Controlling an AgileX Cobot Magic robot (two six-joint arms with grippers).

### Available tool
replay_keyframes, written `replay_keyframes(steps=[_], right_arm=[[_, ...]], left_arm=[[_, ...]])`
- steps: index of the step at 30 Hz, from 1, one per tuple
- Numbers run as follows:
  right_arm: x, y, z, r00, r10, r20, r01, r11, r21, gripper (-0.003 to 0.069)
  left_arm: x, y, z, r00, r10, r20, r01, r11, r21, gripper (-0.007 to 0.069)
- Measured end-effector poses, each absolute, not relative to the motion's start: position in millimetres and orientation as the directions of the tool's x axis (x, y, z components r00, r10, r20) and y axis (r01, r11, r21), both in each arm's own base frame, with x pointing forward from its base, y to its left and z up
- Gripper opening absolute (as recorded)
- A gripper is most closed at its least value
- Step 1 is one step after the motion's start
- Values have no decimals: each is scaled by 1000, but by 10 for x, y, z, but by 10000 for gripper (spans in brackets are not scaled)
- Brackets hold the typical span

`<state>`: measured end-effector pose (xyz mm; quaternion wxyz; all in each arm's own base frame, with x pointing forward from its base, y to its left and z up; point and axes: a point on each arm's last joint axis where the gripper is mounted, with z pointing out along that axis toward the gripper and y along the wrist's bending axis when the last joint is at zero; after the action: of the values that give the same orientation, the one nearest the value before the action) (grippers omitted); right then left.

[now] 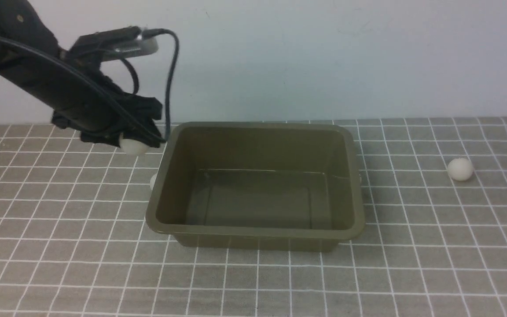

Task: Put the table tennis balls into the box on the grey coffee tablecloth.
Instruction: 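Drop the ball into the bin, then reach for and grasp a ping pong ball on the table beside the basket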

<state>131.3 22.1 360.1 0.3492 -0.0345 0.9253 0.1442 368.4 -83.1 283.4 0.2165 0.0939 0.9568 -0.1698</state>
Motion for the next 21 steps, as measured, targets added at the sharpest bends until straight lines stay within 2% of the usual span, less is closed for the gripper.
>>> replay_keyframes(steps=[2, 5, 7, 11, 13, 15, 16, 17, 19, 20, 21], right_arm=[[1314, 221, 3602, -753, 38, -657, -165, 956, 243, -9], [1314, 222, 3602, -753, 38, -657, -165, 955, 245, -9], [1314, 226, 3605, -752, 42, -657, -166, 954, 250, -9], [1315, 234, 3608, -751, 47, -658, -168, 951, 260, -9], [1315, 234, 3609, -751, 47, -659, -168, 951, 260, -9], [1316, 234, 3609, -750, 47, -659, -168, 951, 259, -9], [1316, 234, 3609, -750, 48, -659, -168, 951, 260, -9], [1316, 234, 3609, -750, 48, -659, -168, 951, 260, -9], [1316, 234, 3609, -750, 48, -659, -168, 951, 260, -9], [1316, 234, 3609, -750, 48, -659, -168, 951, 260, -9], [1316, 234, 3609, -750, 48, -659, -168, 951, 260, -9]], left_arm=[[3674, -1029, 2749, -880, 182, -438, 327, 902, -283, 342], [3692, -1240, 2537, -886, 244, -394, 371, 883, -287, 346], [3710, -1311, 2413, -896, 252, -366, 369, 881, -296, 387], [3756, -1252, 2378, -918, 189, -349, 302, 903, -306, 562], [3833, -1124, 2439, -919, 126, -373, 248, 922, -299, 584], [3884, -1013, 2486, -917, 87, -388, 212, 932, -293, 574], [3921, -929, 2514, -917, 51, -395, 179, 939, -294, 546], [3986, -705, 2552, -914, -16, -406, 115, 948, -296, 464], [4020, -568, 2561, -906, -66, -418, 67, 953, -296, 360], [4063, -414, 2549, -896, -107, -432, 27, 956, -293, 239], [4097, -323, 2528, -888, -128, -442, 6, 957, -290, 151]])
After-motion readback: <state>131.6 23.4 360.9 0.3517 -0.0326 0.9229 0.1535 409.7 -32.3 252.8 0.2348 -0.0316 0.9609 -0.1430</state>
